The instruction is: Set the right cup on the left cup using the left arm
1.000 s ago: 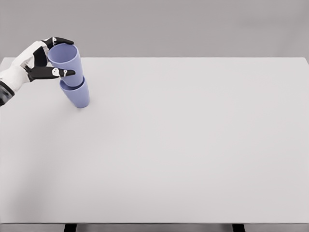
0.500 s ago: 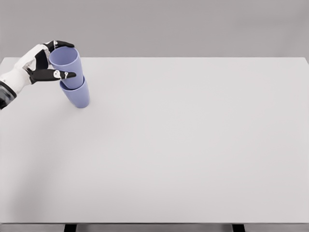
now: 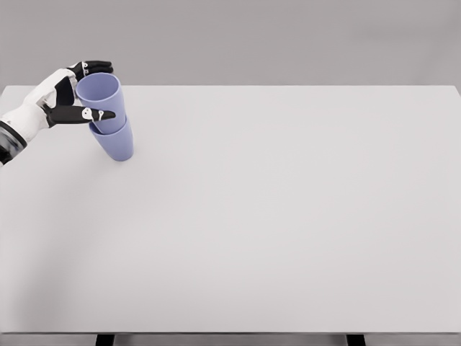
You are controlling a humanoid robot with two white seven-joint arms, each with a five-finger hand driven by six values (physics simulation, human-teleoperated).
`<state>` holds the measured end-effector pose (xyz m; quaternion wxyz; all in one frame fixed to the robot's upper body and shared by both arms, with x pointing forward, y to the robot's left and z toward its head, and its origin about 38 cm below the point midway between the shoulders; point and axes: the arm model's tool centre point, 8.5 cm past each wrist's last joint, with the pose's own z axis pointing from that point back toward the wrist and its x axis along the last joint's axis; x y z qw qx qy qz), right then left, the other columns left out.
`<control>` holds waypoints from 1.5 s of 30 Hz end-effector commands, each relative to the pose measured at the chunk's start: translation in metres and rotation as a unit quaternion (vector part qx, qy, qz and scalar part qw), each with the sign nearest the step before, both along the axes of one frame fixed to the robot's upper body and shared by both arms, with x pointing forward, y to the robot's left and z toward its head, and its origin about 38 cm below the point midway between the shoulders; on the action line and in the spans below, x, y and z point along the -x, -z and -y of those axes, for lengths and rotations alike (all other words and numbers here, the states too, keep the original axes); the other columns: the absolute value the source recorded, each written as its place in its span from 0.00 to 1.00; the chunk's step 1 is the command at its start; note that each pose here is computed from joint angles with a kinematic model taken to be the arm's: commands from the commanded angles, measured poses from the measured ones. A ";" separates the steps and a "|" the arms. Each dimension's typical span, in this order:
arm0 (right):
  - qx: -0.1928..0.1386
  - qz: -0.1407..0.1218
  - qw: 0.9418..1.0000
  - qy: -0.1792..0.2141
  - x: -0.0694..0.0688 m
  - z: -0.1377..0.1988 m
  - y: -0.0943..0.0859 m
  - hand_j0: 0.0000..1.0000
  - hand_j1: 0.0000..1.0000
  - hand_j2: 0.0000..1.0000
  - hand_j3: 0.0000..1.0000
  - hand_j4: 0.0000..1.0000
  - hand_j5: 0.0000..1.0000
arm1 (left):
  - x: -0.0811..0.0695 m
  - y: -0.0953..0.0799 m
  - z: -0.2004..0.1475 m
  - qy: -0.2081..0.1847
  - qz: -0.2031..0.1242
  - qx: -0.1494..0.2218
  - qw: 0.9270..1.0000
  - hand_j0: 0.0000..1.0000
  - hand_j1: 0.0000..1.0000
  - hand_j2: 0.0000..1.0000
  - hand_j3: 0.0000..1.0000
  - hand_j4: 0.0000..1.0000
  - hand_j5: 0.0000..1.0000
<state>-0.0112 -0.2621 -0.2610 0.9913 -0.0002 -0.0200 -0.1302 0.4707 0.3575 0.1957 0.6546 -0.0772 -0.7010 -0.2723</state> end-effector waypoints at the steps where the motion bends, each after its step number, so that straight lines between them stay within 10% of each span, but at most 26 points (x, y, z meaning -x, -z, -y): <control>1: 0.001 0.000 1.000 0.000 0.000 0.000 0.000 1.00 1.00 1.00 1.00 1.00 1.00 | 0.000 -0.001 0.000 0.000 0.001 0.002 1.000 0.87 0.87 0.87 0.87 0.87 0.87; 35: 0.000 0.000 1.000 0.000 0.000 0.000 0.000 1.00 1.00 1.00 1.00 1.00 1.00 | 0.003 -0.013 0.003 0.010 0.017 0.000 1.000 1.00 1.00 1.00 1.00 1.00 1.00; 45: 0.001 0.000 1.000 0.000 0.000 0.000 0.000 1.00 1.00 1.00 1.00 1.00 1.00 | 0.013 -0.043 0.001 0.024 0.053 -0.006 0.998 1.00 1.00 1.00 1.00 1.00 1.00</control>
